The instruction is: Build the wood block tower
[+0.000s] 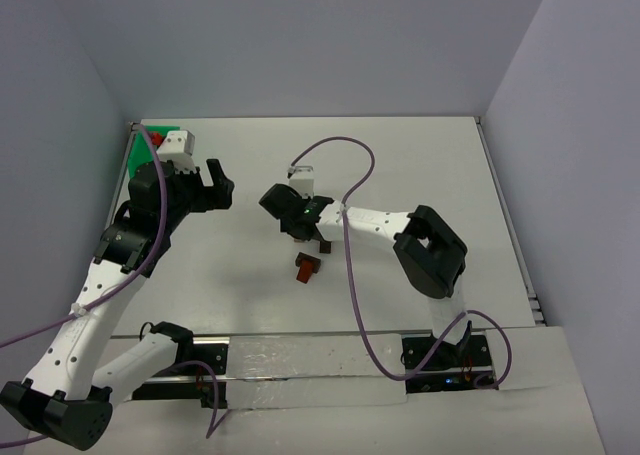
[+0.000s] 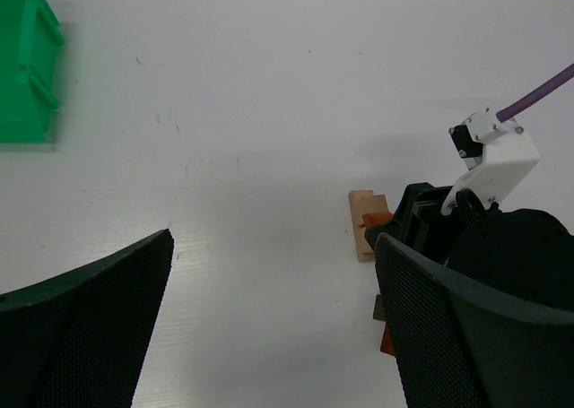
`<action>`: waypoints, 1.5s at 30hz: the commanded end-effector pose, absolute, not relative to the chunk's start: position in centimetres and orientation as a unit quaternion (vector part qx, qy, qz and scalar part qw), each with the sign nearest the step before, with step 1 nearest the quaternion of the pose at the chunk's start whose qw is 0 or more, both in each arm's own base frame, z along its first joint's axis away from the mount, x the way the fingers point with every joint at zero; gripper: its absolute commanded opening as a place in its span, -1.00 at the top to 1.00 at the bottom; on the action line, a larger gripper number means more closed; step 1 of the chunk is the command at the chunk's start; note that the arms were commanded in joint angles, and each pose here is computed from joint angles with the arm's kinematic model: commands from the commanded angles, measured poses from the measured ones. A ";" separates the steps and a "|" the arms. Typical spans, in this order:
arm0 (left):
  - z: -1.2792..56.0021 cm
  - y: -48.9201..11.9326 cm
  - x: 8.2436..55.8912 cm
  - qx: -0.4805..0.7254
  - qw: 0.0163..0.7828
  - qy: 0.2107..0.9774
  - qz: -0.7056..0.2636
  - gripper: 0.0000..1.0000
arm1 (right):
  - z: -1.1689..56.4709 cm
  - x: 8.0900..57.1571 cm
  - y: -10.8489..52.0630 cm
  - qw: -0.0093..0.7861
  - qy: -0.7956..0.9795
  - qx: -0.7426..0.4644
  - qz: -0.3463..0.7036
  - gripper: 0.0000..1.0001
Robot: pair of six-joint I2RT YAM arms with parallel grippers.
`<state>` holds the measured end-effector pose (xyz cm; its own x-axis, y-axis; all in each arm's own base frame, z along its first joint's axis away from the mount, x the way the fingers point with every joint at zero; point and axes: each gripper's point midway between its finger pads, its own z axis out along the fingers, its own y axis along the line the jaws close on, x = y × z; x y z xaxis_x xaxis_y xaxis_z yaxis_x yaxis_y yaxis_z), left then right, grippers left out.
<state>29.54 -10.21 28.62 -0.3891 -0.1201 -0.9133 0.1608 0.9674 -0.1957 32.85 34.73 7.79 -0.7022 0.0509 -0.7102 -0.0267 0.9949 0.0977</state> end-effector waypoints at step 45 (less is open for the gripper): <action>29.5 -10.7 30.3 0.029 0.570 0.810 -0.134 -0.99 | 10.4 34.8 34.0 0.416 0.908 0.019 0.056 0.74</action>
